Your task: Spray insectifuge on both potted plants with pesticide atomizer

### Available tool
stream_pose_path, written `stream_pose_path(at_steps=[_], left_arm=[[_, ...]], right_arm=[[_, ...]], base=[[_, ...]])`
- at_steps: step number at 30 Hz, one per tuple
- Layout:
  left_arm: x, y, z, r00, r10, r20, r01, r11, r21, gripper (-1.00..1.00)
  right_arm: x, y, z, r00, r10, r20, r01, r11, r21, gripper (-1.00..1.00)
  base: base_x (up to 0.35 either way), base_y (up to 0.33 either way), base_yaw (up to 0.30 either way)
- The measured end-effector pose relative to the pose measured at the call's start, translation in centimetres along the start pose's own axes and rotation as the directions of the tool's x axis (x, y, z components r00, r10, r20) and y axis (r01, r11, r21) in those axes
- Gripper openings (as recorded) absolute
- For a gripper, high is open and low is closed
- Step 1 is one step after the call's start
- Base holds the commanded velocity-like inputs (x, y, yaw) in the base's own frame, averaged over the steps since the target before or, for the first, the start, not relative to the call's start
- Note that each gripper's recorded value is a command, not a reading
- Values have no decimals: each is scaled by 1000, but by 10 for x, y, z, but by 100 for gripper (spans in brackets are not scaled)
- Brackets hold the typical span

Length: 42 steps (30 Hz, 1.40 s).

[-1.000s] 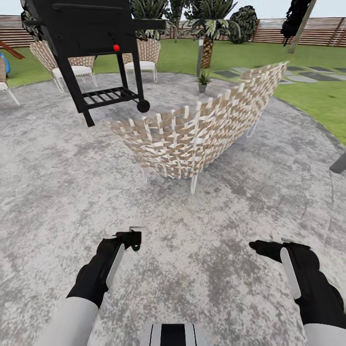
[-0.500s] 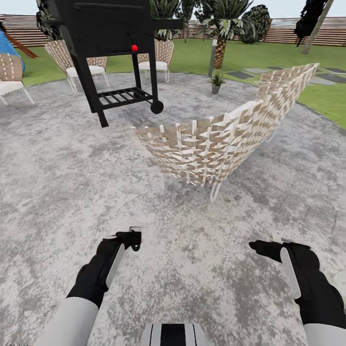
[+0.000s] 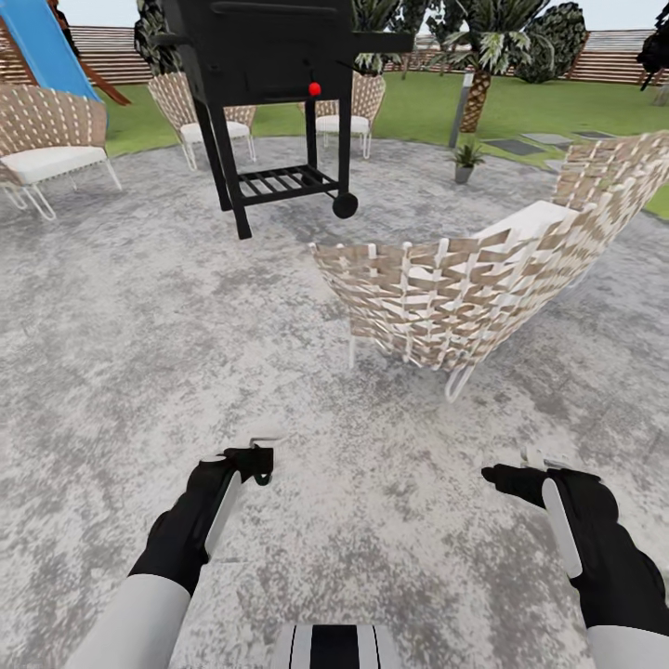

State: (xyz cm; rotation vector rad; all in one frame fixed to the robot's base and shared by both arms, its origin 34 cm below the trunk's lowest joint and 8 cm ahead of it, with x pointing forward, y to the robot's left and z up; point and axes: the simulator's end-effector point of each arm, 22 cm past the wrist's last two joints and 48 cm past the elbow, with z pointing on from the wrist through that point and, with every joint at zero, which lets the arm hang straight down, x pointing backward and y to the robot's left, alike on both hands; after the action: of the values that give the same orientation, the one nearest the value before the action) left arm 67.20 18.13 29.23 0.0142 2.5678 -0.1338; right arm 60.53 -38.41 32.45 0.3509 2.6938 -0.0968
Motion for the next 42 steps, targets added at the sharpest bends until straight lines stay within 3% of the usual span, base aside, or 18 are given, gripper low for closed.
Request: stream_pose_path(at_steps=[9, 35, 42], left_arm=[[3, 0, 1, 1000, -1, -5, 1, 1000, 0, -100], [9, 1, 6, 1000, -2, -18, 2, 1000, 0, -100], [10, 1, 7, 1000, -2, -19, 2, 1000, 0, -100]], right_arm=[[2, -1, 2, 1000, -1, -5, 1, 1000, 4, 100], [9, 1, 8, 1000, -4, -22, 4, 1000, 1, 100], [9, 2, 8, 1000, -4, -23, 4, 1000, 0, 100]], base=[[93, 78, 247], [218, 253, 247], [298, 214, 64]])
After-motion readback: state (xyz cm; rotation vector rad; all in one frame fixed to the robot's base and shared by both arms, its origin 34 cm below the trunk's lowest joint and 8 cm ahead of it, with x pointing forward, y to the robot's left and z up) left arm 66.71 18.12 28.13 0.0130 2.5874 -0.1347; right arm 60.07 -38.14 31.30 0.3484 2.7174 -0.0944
